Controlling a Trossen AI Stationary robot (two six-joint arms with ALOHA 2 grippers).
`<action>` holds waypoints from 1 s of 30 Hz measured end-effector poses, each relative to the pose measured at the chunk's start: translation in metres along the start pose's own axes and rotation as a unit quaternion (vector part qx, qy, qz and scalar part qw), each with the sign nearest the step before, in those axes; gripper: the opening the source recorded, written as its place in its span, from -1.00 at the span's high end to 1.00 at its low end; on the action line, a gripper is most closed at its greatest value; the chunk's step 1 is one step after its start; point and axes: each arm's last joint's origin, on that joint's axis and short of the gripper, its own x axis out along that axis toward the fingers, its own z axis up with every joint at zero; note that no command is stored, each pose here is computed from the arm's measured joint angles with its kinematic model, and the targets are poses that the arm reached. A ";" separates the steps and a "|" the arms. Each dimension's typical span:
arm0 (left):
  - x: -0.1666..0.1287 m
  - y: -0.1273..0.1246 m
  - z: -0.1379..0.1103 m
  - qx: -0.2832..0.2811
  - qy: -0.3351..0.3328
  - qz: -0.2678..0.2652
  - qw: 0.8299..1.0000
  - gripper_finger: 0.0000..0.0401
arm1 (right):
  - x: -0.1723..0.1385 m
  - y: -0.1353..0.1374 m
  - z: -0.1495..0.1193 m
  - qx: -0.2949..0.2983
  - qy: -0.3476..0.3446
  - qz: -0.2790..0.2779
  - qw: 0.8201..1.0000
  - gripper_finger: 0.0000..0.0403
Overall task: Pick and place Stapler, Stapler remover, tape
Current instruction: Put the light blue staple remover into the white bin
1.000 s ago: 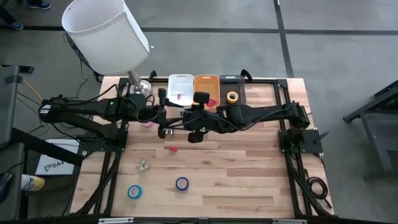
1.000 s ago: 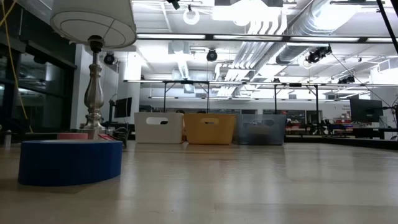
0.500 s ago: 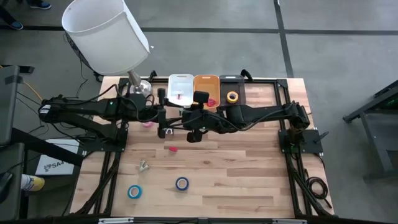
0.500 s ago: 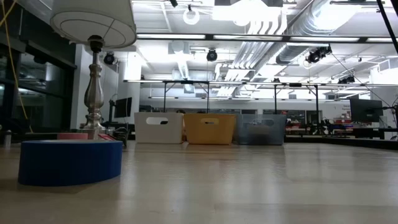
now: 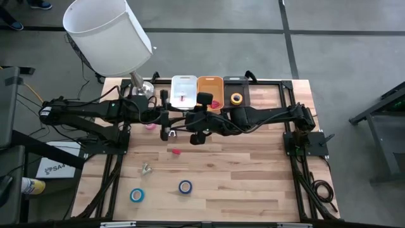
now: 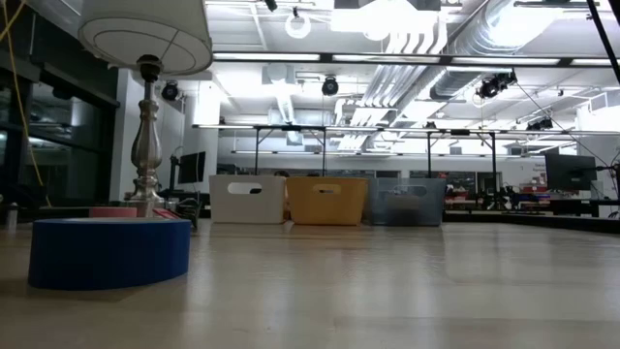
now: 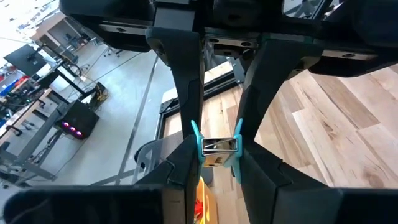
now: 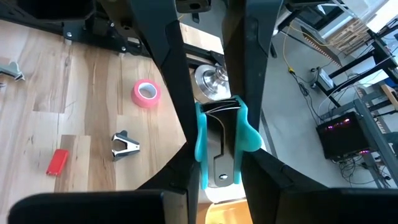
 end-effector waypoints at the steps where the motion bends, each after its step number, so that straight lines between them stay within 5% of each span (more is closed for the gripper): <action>1: 0.000 0.000 0.000 0.000 0.000 0.000 1.000 0.59 | 0.000 0.000 0.000 0.002 0.000 0.000 1.000 0.59; 16: 0.000 0.000 -0.011 0.007 0.081 0.059 0.995 0.59 | -0.012 -0.011 -0.017 0.104 0.078 -0.023 0.991 -0.25; 23: 0.004 0.007 -0.023 -0.004 0.154 0.126 0.980 0.59 | -0.021 -0.030 -0.042 0.134 0.176 -0.077 0.972 -0.34; 30: 0.033 0.024 -0.054 -0.047 0.217 0.106 0.969 0.59 | -0.029 -0.049 -0.067 0.156 0.265 -0.145 0.940 -0.34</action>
